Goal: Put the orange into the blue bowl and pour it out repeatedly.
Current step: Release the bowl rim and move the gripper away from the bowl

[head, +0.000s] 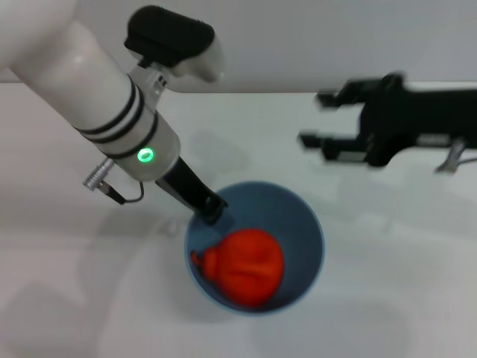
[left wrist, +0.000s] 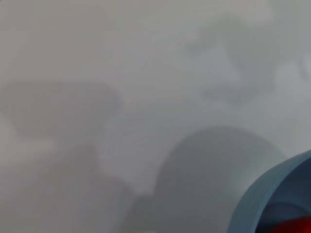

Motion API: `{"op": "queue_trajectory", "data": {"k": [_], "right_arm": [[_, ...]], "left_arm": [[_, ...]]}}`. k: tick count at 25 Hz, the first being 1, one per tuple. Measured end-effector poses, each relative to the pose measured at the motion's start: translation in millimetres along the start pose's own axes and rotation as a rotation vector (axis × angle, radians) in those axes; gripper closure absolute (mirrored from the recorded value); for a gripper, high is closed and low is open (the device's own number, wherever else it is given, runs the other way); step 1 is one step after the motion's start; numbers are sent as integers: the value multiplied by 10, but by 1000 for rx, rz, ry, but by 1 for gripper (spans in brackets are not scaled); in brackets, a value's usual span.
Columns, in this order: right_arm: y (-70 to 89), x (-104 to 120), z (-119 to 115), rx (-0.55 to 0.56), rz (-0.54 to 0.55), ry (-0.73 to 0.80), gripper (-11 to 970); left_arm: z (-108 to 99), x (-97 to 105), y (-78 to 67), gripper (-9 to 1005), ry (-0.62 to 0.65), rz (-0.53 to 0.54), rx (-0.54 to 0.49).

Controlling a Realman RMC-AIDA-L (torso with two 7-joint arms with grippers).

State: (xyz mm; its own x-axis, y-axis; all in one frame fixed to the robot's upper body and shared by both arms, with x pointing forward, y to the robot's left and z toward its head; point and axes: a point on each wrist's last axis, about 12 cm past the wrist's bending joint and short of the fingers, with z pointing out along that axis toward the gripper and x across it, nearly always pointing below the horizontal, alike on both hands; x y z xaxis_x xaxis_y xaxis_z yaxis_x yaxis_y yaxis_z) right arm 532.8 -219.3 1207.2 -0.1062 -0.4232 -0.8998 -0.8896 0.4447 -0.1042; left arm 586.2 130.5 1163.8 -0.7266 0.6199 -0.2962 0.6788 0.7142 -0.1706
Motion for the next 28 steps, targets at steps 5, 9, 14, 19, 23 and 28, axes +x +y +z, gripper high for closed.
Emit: {"op": "queue_trajectory", "data": {"k": [5, 9, 14, 19, 23, 28], "right_arm": [[-122, 148, -140, 55, 46, -59, 366], [-137, 247, -148, 65, 77, -53, 367], [-159, 305, -150, 82, 99, -51, 367], [-176, 320, -168, 95, 107, -53, 367], [-184, 326, -181, 101, 110, -55, 367], [-195, 339, -205, 111, 116, -56, 366]], "left_arm": [[153, 20, -133, 991, 32, 48, 6], [211, 23, -188, 987, 21, 59, 24], [278, 42, -187, 982, 16, 47, 41], [334, 79, -168, 976, 30, 35, 47], [355, 95, -166, 972, 29, 26, 50], [360, 96, -192, 967, 21, 14, 79]]}}
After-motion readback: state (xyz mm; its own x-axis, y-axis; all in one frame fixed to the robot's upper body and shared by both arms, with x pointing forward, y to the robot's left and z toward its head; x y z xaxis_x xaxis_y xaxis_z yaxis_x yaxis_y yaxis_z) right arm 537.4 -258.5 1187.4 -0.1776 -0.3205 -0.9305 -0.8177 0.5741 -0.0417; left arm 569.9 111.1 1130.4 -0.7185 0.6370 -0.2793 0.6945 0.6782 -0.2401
